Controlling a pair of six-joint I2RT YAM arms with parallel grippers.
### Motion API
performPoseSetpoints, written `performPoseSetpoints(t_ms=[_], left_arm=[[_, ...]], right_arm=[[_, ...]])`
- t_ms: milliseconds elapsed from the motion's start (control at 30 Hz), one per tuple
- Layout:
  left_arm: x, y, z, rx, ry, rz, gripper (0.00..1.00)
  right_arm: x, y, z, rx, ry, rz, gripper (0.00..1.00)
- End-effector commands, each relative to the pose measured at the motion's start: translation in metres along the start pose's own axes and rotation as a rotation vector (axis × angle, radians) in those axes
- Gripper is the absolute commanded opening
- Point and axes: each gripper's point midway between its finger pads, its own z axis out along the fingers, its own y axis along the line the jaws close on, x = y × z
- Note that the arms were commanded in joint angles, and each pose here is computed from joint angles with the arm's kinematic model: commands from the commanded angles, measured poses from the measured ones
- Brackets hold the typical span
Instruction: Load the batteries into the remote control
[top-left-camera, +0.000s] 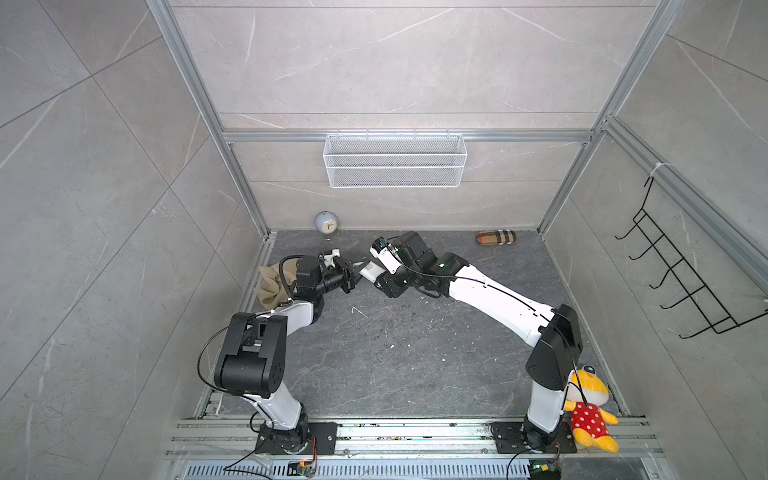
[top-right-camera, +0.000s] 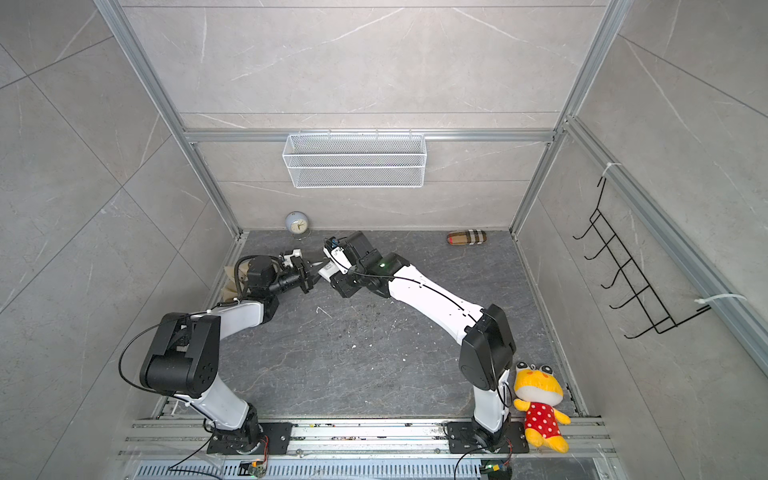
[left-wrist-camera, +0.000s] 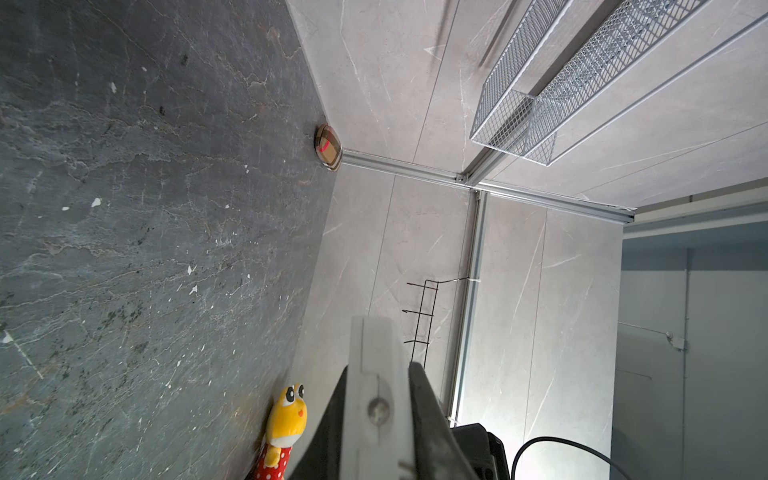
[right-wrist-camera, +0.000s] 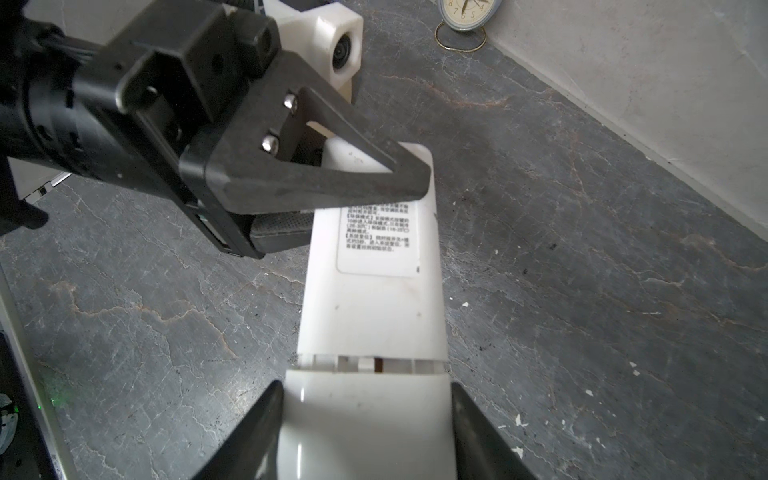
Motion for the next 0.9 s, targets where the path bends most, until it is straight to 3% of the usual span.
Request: performPoseSetpoints(t_ms=[0, 267, 867], left_arm=[[0.003, -0.021, -0.002, 0.059, 0.019, 0.06, 0.0], [0.004, -0.028, -0.002, 0.075, 0.024, 0.067, 0.0], [0.001, -0.036, -0.002, 0.108, 0.013, 0.073, 0.0]], right_arm=[[-0.004, 0.001, -0.002, -0.015, 0.008, 0.019, 0.56], [-0.006, 0.001, 0.0, -0.127, 0.018, 0.143, 0.56], [0.001, 0.005, 0.005, -0.158, 0.044, 0.145, 0.6]])
